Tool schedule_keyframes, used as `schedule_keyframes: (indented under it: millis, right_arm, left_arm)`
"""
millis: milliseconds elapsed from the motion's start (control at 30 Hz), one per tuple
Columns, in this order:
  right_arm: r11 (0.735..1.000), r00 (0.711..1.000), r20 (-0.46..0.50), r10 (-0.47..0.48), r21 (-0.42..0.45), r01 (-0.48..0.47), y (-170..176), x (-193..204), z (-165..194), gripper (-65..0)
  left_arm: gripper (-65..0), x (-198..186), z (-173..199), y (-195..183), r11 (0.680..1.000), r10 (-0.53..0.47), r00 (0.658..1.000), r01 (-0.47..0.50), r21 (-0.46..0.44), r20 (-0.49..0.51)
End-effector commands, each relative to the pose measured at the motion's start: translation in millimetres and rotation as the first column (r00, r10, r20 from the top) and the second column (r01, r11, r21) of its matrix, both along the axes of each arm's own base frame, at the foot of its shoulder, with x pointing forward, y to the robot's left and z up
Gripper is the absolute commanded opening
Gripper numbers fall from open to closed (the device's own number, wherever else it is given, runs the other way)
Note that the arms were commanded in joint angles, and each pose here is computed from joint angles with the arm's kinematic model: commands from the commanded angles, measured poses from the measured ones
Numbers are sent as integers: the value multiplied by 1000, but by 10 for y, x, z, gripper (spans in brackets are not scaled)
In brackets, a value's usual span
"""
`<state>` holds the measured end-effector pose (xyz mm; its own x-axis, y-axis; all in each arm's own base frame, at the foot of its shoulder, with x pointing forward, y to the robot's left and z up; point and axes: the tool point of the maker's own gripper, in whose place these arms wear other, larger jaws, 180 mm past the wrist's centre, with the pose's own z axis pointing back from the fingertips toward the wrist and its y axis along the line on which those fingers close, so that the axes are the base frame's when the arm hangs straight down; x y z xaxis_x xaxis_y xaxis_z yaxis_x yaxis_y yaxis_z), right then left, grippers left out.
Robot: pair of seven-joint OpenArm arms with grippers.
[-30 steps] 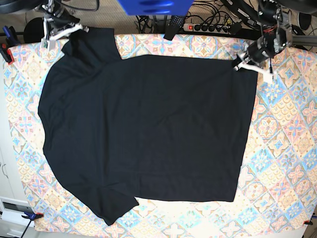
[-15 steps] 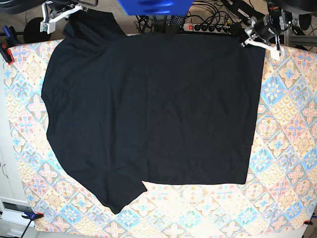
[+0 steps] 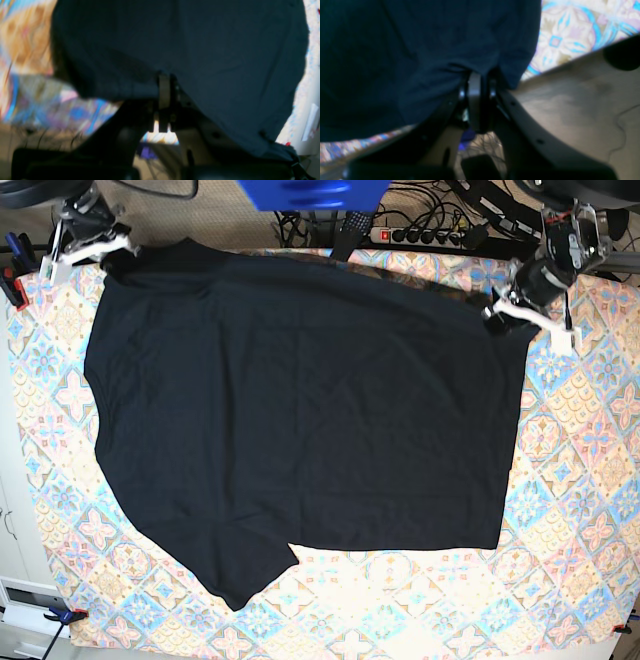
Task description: Fold the T-shirt properly
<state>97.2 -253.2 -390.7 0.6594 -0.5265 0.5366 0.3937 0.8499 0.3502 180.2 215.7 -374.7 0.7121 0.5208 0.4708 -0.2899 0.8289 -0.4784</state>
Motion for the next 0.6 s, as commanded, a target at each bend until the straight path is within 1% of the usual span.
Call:
schedule_keyframes:
  millis: [0,167,233,300,433,500,567]
  right_arm:
    - [1000,997,80,0,-12,1,-41,198,142,-634]
    - [1000,979,206,8,-1,-8,-9,723,315,-633]
    - [999,972,235,27,15,-31,40,942,384,-633]
    - [999,958,282,40,23,-48,73,1188,500,-633]
    - [998,953,297,58,-20,-54,31,1432,530,-632]
    - [997,947,311,77,-20,-74,102,1595,527,-632]
    - [996,950,302,80,4,-85,159,1701,433,-632]
  left_arm:
    - [-642,115,115,18,1000,-6,999,5,8,49]
    - [-640,497,238,67,1000,6,991,-9,18,133]
    - [-640,631,221,136,999,18,990,-23,34,142]
    - [-640,744,185,195,998,36,989,-42,36,146]
    - [-640,976,-41,247,996,86,990,-84,-18,111]
    - [-640,1090,-95,277,994,107,989,-104,-39,105]
    - [-640,1206,-148,264,990,129,987,-123,-69,98]
